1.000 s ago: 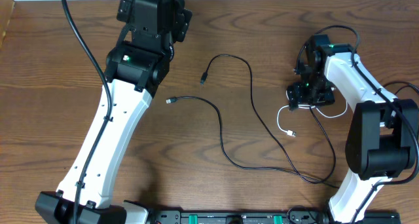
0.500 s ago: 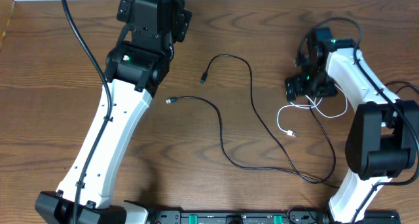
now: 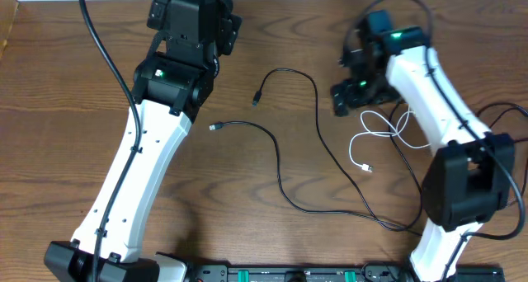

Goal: Untangle cables

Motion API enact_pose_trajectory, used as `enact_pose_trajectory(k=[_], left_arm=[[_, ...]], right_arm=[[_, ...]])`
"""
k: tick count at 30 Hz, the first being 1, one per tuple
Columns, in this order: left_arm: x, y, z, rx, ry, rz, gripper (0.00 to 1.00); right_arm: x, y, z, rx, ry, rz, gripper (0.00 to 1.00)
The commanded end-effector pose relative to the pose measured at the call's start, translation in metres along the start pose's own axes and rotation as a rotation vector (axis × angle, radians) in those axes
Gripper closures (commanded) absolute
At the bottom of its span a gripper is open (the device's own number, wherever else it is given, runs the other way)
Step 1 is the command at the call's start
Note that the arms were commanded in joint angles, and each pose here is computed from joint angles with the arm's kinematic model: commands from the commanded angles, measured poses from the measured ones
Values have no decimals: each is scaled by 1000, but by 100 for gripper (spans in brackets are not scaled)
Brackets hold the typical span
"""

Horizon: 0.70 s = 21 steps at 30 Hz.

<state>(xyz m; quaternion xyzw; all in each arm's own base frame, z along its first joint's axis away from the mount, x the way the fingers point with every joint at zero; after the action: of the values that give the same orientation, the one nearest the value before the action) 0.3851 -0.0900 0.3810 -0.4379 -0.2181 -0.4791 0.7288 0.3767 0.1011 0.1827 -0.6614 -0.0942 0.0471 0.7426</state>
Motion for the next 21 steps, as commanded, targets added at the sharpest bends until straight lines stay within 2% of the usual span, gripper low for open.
enact_pose_trajectory(k=[1, 7, 17, 21], left_arm=[[3, -2, 12, 74, -21, -3, 3], [-1, 1, 28, 162, -45, 20, 2], [-7, 4, 37, 180, -59, 41, 2], [-9, 4, 36, 176, -54, 49, 2]], right_arm=[[-4, -1, 44, 8, -134, 2, 6], [-14, 2, 76, 6, -209, 24, 6], [-29, 5, 110, 13, -303, 62, 2], [-30, 9, 123, 69, -341, 61, 2]])
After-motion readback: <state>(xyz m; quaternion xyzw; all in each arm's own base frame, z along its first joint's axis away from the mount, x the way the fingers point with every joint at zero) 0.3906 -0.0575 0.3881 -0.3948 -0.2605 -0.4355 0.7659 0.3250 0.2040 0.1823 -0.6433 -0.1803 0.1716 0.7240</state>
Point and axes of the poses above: each gripper's point midway between its finger pads, its own y axis out along the fingers, its own z axis along the line the jaws close on, x = y × z, the point moved 8 cm from there along -y, back along the fingers, and after that the axes turned 6 degrees about y, right-handed, at the moved point
